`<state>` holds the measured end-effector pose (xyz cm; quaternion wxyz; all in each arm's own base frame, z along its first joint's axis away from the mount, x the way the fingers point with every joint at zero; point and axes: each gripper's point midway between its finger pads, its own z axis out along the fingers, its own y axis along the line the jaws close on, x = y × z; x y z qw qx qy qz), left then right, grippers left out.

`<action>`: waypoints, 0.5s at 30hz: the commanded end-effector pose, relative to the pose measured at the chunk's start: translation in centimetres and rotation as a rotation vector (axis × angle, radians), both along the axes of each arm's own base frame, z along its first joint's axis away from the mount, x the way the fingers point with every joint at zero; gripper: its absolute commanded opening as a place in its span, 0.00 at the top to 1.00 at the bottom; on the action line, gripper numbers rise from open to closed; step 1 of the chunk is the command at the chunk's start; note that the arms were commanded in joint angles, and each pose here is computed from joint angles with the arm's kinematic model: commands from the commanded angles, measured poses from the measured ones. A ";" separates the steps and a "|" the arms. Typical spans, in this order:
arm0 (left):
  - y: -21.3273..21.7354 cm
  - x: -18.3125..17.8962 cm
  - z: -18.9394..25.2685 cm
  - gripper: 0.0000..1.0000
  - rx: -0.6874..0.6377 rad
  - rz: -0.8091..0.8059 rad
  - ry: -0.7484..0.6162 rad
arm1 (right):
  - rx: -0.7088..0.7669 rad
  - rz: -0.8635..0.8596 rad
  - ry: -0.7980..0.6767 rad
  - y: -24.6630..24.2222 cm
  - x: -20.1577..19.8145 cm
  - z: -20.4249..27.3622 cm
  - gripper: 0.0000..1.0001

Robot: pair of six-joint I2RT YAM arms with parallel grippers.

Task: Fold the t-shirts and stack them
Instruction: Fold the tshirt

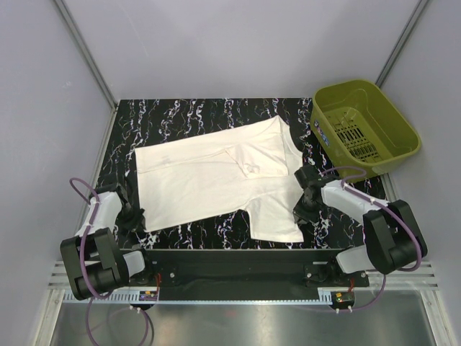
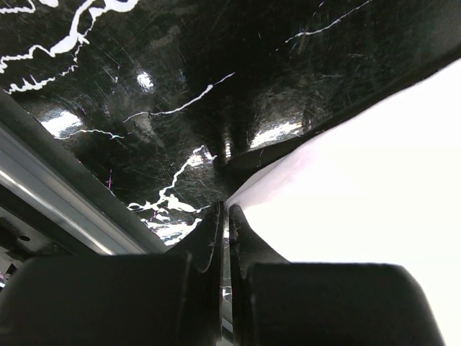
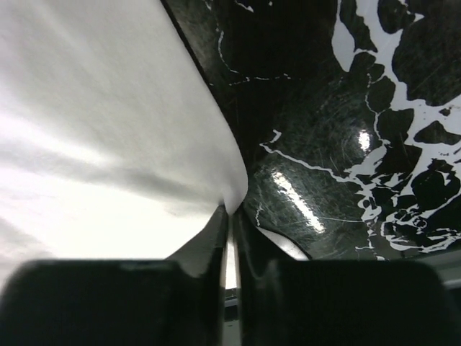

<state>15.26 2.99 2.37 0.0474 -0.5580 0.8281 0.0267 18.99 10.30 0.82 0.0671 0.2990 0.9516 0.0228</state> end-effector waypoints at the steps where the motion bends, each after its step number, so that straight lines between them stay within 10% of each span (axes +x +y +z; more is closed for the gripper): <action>1: 1.4 0.9 1.0 1.00 0.067 0.014 -0.042 | -0.076 -0.020 -0.086 -1.7 1.4 -0.8 0.92; 15: 2.1 -1.4 2.6 1.00 0.145 0.131 -0.009 | -0.089 -0.039 -0.118 -3.6 -0.4 5.5 1.00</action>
